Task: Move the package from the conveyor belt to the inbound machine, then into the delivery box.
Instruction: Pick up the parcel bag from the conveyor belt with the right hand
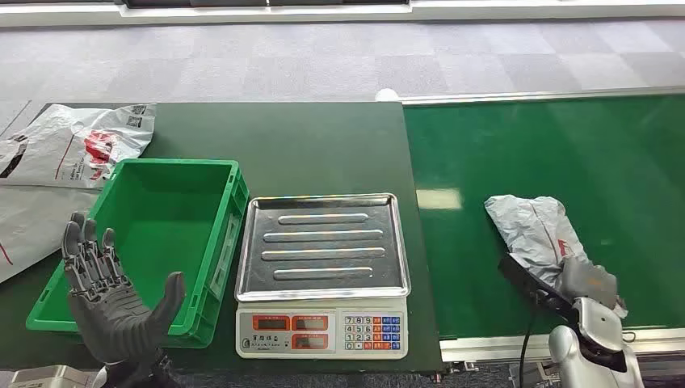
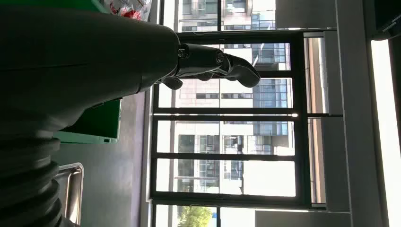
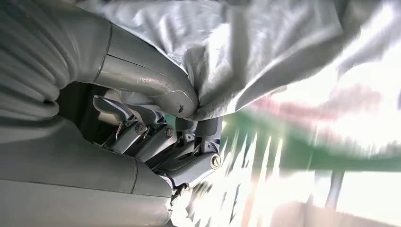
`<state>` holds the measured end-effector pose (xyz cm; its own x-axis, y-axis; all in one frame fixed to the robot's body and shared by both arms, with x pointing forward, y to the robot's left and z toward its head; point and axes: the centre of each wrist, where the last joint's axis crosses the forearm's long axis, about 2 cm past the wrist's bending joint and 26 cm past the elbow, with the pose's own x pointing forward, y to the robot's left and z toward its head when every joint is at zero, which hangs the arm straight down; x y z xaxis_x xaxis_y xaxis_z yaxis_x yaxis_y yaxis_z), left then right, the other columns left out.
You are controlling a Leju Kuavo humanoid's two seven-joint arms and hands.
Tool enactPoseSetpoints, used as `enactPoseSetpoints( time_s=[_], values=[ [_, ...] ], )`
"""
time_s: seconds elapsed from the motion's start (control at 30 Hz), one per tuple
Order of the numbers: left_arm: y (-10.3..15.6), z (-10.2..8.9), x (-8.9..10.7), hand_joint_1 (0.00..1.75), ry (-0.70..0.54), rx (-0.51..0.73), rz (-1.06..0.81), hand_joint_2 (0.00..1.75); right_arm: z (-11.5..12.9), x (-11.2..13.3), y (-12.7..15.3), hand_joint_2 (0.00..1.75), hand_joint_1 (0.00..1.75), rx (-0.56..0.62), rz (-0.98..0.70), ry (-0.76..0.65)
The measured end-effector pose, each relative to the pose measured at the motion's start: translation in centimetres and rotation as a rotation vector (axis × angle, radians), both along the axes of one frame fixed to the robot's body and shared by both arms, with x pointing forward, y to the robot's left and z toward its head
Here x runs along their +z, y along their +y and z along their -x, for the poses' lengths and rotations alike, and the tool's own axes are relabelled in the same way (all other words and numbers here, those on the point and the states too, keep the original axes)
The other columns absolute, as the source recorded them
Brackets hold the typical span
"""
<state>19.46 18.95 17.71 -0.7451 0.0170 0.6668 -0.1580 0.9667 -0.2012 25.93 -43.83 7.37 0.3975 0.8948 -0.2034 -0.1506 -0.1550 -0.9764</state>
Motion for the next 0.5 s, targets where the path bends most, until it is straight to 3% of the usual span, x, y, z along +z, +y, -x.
enactPoseSetpoints(
  time_s=[0.07, 0.23, 0.37, 0.5],
  values=[
    [0.0, 0.0, 0.0, 0.0, -0.001, 0.0, 0.003, 1.75, -0.7, 1.2, 0.5, 1.75, 1.75, -0.025, 0.04, -0.102],
    [-0.1, -0.3, 0.2, 0.0, -0.005, -0.001, 0.016, 1.75, -2.5, 6.8, 2.1, 1.75, 1.75, -0.067, 0.168, -0.566],
    [-0.2, -0.9, 0.2, 0.0, -0.008, -0.003, 0.031, 1.75, -3.4, 11.3, 1.4, 1.75, 1.75, 0.063, 0.258, -0.836],
    [-0.4, -1.5, 0.4, 0.0, -0.012, 0.004, 0.04, 1.75, -5.6, 14.8, 1.9, 1.75, 1.75, 0.2, 0.302, -0.985]
  ],
)
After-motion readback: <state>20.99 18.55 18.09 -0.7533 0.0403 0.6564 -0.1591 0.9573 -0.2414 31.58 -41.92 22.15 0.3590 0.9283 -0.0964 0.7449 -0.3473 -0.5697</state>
